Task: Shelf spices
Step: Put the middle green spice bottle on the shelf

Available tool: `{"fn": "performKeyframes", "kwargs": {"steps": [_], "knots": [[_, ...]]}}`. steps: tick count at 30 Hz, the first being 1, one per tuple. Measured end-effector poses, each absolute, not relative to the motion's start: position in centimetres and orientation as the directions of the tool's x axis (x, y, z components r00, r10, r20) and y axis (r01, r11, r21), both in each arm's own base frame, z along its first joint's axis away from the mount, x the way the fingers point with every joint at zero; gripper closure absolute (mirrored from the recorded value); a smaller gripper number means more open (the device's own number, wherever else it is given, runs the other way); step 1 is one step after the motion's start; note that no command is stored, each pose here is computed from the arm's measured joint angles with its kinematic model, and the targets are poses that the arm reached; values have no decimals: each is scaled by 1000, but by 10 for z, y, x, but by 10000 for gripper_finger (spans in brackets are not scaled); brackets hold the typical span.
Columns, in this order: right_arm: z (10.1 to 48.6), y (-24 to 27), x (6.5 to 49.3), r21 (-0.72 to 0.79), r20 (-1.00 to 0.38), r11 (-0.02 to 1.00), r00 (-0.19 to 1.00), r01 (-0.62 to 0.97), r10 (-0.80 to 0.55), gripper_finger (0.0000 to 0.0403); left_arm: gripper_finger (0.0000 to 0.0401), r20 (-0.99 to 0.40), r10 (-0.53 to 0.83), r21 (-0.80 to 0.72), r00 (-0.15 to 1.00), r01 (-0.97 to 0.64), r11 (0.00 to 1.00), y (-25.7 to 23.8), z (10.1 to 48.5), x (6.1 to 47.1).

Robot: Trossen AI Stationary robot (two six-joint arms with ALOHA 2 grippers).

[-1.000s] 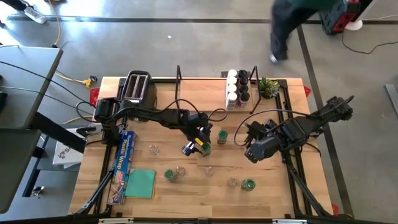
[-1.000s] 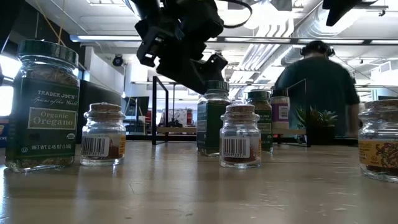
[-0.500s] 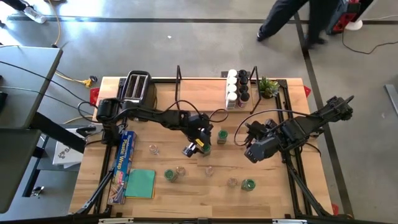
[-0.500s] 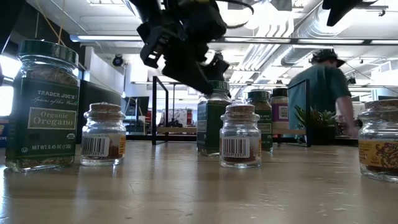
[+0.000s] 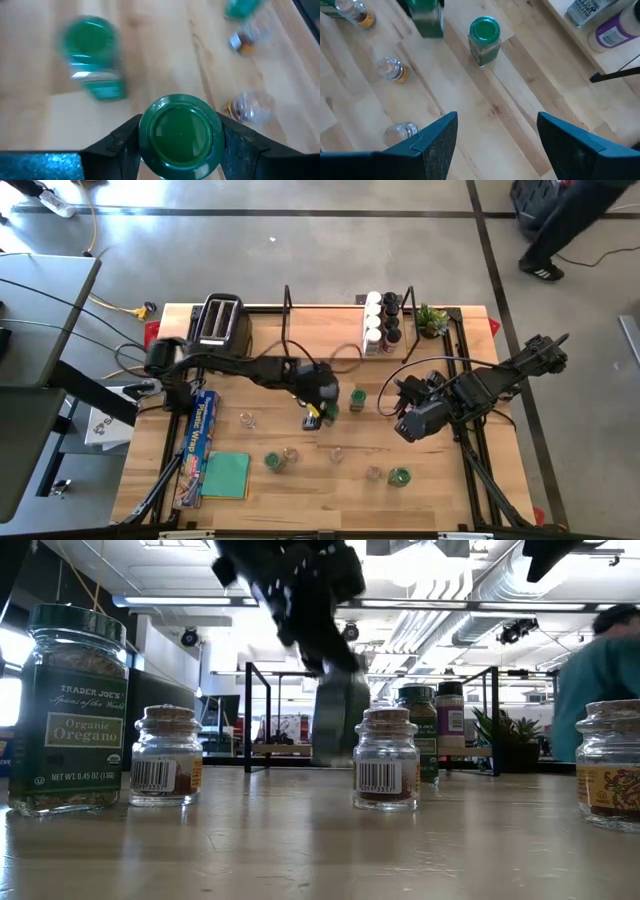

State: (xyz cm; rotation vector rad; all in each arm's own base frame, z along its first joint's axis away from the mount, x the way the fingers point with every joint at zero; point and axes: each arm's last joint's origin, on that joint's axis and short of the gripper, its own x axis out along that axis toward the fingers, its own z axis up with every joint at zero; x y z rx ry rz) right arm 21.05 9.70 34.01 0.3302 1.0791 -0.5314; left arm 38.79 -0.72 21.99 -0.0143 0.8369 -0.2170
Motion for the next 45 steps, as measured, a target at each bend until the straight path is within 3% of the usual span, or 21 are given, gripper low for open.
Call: {"fn": "performKeyframes", "kwargs": {"steps": [7,13,19,25,34,45], "knots": [[341,94,210,-47,-867,815,381,577,-320,135,206,-577,96,-66,811,-164,984,45,302,359],[341,92,211,-68,-841,799,397,598,-369,135,206,-520,248,-77,817,-334,940,145,323,363],[341,91,212,-43,-842,775,394,630,-367,135,206,-576,241,-67,781,-338,939,227,301,388],[341,91,212,-3,-847,738,391,675,-361,135,206,-613,259,-24,746,-345,938,274,273,410],[341,90,212,28,-861,710,377,704,-341,135,186,-618,246,-18,746,-326,945,291,238,428],[340,84,214,26,-873,701,358,713,-332,135,187,-592,242,-41,769,-329,943,295,226,436]]}}
